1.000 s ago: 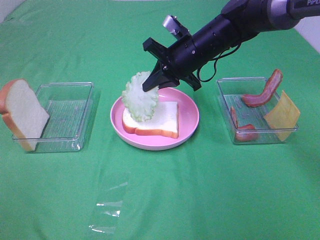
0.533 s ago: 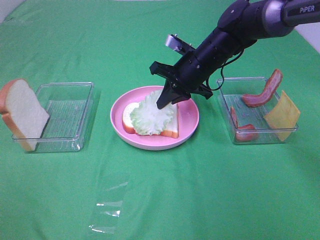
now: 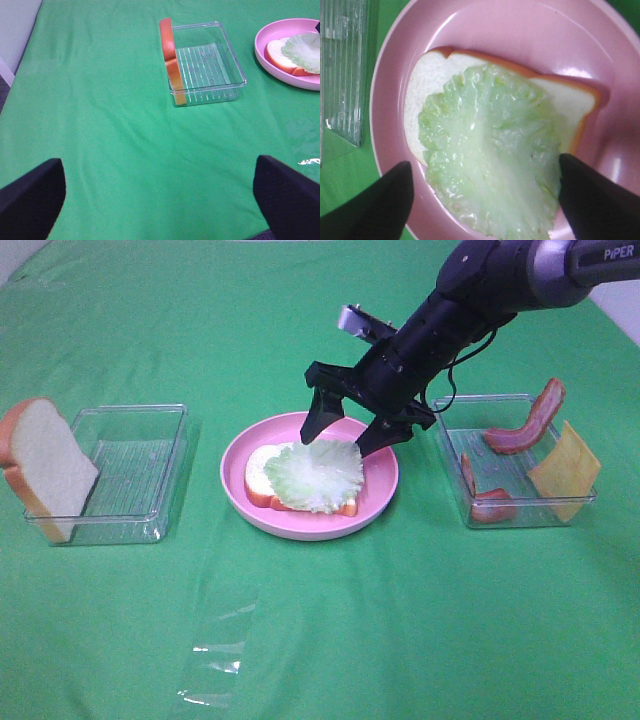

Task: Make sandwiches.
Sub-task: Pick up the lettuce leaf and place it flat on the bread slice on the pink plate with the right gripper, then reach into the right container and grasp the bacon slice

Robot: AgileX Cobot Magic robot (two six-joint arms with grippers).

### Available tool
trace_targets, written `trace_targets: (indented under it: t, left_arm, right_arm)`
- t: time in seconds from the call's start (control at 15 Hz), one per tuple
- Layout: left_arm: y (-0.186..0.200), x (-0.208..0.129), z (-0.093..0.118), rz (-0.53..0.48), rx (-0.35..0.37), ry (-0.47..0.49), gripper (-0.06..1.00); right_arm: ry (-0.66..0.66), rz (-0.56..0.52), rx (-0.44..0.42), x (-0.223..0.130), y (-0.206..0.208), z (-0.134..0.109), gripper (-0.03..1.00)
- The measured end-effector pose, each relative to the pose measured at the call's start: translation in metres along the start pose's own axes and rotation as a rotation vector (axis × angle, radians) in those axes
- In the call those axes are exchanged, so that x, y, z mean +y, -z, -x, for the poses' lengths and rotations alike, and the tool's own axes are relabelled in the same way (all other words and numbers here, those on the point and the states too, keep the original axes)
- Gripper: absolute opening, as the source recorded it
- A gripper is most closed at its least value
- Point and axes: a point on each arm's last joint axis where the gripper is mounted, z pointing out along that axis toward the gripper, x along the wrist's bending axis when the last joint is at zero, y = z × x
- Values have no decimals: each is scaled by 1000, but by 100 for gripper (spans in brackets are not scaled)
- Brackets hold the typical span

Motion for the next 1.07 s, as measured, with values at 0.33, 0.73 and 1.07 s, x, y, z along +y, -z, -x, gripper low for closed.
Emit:
trace_targets:
  t: [0.33,0.73,1.07]
  left_arm:
    - [0,0,0,0,0,0,93]
    - [0,0,0,0,0,0,93]
    - [0,0,0,0,0,0,93]
  right_arm:
    - [70,130,-157,4,75,-26,84]
    - [0,104,-504,0,165,-1,85]
    - [-168,160,-550,-1,213,68,85]
